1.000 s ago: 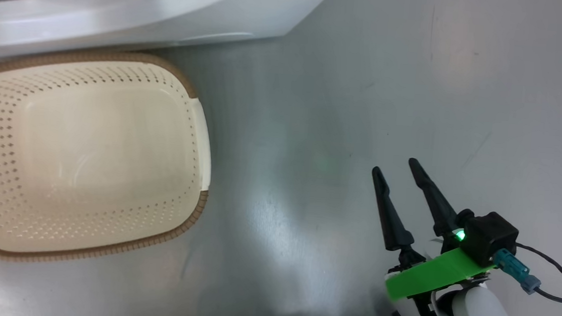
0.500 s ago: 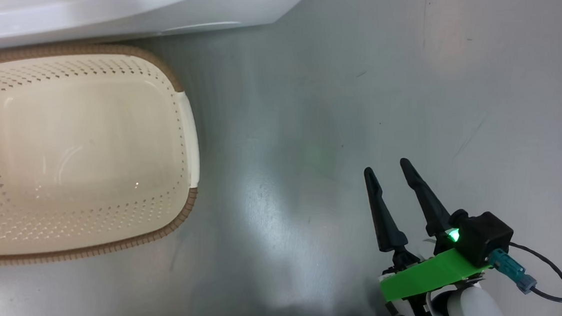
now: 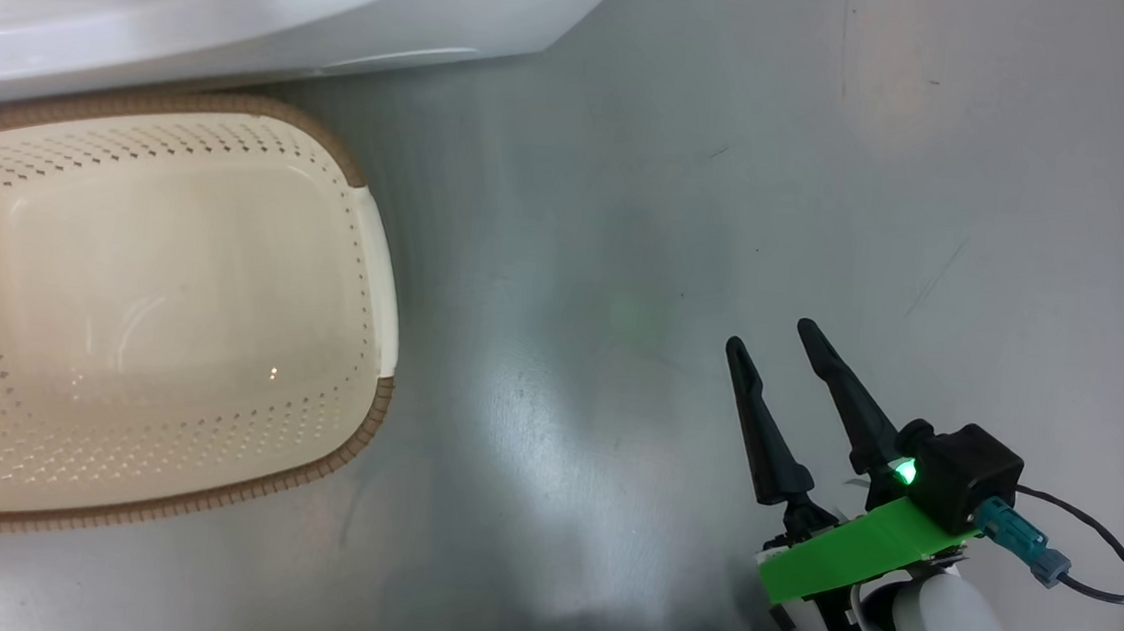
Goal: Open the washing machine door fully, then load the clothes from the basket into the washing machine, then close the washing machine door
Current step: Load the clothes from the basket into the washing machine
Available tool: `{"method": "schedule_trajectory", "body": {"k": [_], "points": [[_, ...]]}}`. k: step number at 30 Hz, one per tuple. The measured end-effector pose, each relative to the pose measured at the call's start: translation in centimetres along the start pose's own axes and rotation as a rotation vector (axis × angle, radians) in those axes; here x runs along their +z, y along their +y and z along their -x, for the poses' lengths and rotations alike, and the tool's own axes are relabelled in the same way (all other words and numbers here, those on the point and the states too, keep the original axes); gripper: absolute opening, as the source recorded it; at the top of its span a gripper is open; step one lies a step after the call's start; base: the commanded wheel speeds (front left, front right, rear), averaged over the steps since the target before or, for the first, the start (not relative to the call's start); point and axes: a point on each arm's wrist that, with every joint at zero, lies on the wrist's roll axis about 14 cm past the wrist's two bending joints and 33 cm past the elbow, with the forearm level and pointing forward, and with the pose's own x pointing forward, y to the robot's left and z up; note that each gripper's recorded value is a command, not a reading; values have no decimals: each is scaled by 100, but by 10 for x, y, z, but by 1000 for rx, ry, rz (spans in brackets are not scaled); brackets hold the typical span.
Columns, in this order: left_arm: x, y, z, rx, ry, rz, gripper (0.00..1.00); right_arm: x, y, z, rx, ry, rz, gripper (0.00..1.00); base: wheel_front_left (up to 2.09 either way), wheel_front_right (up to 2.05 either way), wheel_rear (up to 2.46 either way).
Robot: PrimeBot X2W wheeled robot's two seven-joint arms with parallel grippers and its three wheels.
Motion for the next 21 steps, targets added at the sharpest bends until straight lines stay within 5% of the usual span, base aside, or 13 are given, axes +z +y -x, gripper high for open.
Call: {"method": "schedule_trajectory", "body": {"k": [1,21], "points": [[0,1,0,3,-4,1,96,0,0,0,0,0,0,100,0,0,0],[21,2,38,30,-38,21,100,34,6,-2,12,-95,15,100,0,0,0]]}}
